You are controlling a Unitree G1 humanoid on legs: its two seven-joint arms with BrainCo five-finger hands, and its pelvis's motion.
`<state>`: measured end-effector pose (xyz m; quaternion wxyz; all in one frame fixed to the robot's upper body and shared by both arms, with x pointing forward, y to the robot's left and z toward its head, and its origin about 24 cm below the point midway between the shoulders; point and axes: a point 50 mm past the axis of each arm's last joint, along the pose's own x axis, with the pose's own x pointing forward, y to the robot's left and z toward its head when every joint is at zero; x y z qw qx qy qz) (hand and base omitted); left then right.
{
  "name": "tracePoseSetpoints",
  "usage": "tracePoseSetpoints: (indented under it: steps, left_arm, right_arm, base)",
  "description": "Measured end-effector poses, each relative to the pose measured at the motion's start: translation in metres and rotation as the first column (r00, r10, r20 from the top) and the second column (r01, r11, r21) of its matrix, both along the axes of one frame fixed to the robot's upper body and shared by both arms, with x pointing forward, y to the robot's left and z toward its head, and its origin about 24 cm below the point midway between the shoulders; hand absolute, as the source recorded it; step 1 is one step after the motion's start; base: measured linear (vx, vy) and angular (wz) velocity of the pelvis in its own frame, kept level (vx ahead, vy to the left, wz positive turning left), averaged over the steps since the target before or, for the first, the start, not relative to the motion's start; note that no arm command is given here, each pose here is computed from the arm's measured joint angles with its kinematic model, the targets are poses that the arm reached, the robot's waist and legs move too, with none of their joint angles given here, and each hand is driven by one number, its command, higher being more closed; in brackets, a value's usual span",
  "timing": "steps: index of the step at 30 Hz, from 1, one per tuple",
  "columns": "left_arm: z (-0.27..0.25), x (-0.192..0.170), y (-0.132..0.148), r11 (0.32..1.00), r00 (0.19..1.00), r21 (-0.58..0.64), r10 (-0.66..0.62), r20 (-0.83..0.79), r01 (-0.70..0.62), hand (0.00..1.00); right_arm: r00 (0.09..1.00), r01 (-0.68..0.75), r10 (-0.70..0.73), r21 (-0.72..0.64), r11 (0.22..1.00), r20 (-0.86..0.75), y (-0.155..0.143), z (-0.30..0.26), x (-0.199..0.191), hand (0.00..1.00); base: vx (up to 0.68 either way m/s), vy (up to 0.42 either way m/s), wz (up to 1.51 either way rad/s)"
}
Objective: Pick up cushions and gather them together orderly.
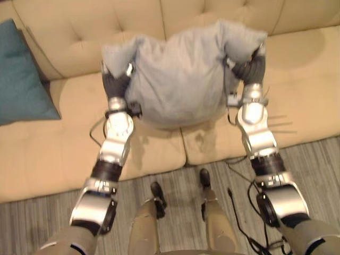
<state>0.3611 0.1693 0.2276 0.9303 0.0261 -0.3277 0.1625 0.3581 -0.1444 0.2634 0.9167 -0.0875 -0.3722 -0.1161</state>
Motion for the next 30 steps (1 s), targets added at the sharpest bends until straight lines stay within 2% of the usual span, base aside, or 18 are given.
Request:
tracePoseSetpoints:
  steps: [4, 7, 11, 12, 19, 24, 27, 30]
  left_arm:
    - [0.077, 0.012, -0.005, 0.999, 0.987, -0.015, 0.050, 0.153, -0.049, 1.00]
    - [0.114, 0.010, -0.008, 0.998, 0.971, -0.027, 0.068, 0.230, -0.064, 1.00]
    - [0.131, 0.011, -0.010, 0.997, 0.968, -0.029, 0.072, 0.241, -0.067, 1.00]
    - [0.131, 0.013, -0.010, 0.997, 0.970, -0.029, 0.072, 0.231, -0.067, 0.00]
    - [0.134, 0.014, -0.009, 0.995, 0.974, -0.091, 0.049, 0.220, -0.029, 0.00]
    - [0.134, 0.015, -0.010, 0.998, 0.977, -0.069, 0.022, 0.212, -0.007, 0.00]
    - [0.139, 0.013, 0.003, 0.999, 0.976, -0.026, 0.039, 0.213, -0.034, 0.00]
    - [0.146, 0.010, 0.025, 0.996, 0.977, 0.027, 0.073, 0.202, -0.080, 0.00]
  right_arm:
    - [0.984, 0.046, -0.061, 0.092, 0.995, 0.170, 0.001, 0.071, 0.000, 1.00]
    - [0.964, 0.060, -0.091, 0.129, 0.990, 0.249, 0.003, 0.107, -0.005, 1.00]
    - [0.958, 0.085, -0.120, 0.141, 0.986, 0.260, 0.000, 0.125, -0.004, 1.00]
    - [0.960, 0.094, -0.127, 0.139, 0.986, 0.249, -0.001, 0.125, -0.002, 0.00]
    - [0.952, 0.148, -0.180, 0.144, 0.978, 0.246, -0.020, 0.130, -0.004, 0.00]
    - [0.949, 0.175, -0.194, 0.097, 0.980, 0.247, -0.027, 0.135, -0.005, 0.00]
    - [0.946, 0.170, -0.186, 0.080, 0.982, 0.267, -0.036, 0.144, -0.011, 0.00]
    - [0.934, 0.206, -0.214, 0.056, 0.977, 0.286, -0.059, 0.155, -0.020, 0.00]
  base:
    - [-0.04, -0.043, 0.27]
    - [-0.01, -0.038, 0.22]
    - [-0.01, -0.025, 0.07]
    - [0.00, 0.000, 0.00]
    - [-0.01, -0.004, -0.01]
    - [-0.02, -0.009, -0.01]
    - [-0.05, -0.016, -0.03]
    - [-0.07, -0.014, 0.04]
